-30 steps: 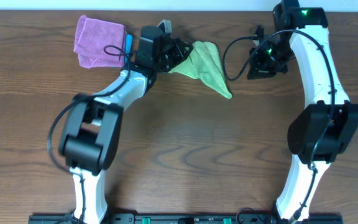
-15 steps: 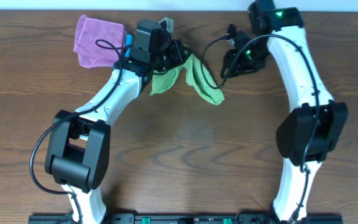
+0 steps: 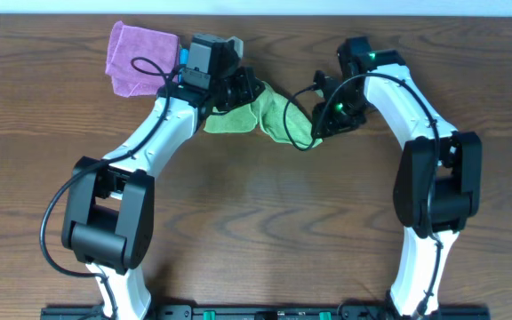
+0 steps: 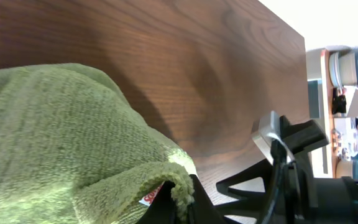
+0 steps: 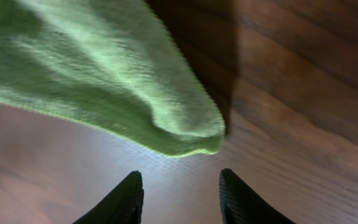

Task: Fold the cloth
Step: 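Grasp the green cloth's right edge with the right gripper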

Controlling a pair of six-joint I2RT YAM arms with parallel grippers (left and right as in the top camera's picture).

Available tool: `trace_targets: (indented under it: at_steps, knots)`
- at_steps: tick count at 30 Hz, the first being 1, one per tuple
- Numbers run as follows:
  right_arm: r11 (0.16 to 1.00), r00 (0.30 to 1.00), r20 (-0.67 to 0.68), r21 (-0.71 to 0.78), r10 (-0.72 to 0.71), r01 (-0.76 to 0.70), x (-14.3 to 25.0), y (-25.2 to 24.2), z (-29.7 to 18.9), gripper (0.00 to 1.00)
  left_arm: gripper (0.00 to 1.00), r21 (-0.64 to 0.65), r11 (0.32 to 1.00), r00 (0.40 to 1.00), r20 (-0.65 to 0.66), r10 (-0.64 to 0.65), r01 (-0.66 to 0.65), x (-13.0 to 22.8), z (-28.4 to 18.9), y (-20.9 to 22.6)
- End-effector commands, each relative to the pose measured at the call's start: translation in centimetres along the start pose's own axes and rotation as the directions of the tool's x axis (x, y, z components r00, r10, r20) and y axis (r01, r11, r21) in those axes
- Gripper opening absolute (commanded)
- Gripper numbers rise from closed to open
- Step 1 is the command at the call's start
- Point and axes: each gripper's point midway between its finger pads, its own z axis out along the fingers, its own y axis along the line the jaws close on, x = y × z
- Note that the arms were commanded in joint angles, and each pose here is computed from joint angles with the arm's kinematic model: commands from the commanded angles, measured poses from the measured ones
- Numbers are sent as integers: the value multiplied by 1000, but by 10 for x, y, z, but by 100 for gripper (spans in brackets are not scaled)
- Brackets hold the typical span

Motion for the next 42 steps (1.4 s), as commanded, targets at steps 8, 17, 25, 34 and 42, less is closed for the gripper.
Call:
trace_targets:
  at_steps: [8, 17, 25, 34, 42]
  knots:
    - [999, 998, 47, -35, 33, -31, -1, 1, 13, 47, 6, 9, 1000, 1000, 11, 20, -20, -8, -5, 0]
    - [996, 989, 131, -64, 69, -61, -22, 3, 13, 61, 6, -5, 1000, 1000, -9, 5, -5, -3, -5, 4]
    - [996, 991, 118, -76, 65, -56, -22, 11, 20, 61, 6, -5, 1000, 1000, -8, 3, -3, -4, -6, 5]
    - [996, 993, 107, -77, 49, -40, -18, 17, 30, 42, 6, 5, 1000, 1000, -11, -4, 4, -6, -8, 6]
    - [994, 994, 78, -81, 74, -68, -6, 15, 44, 40, 6, 21, 1000, 1000, -19, -13, 13, -7, -11, 7]
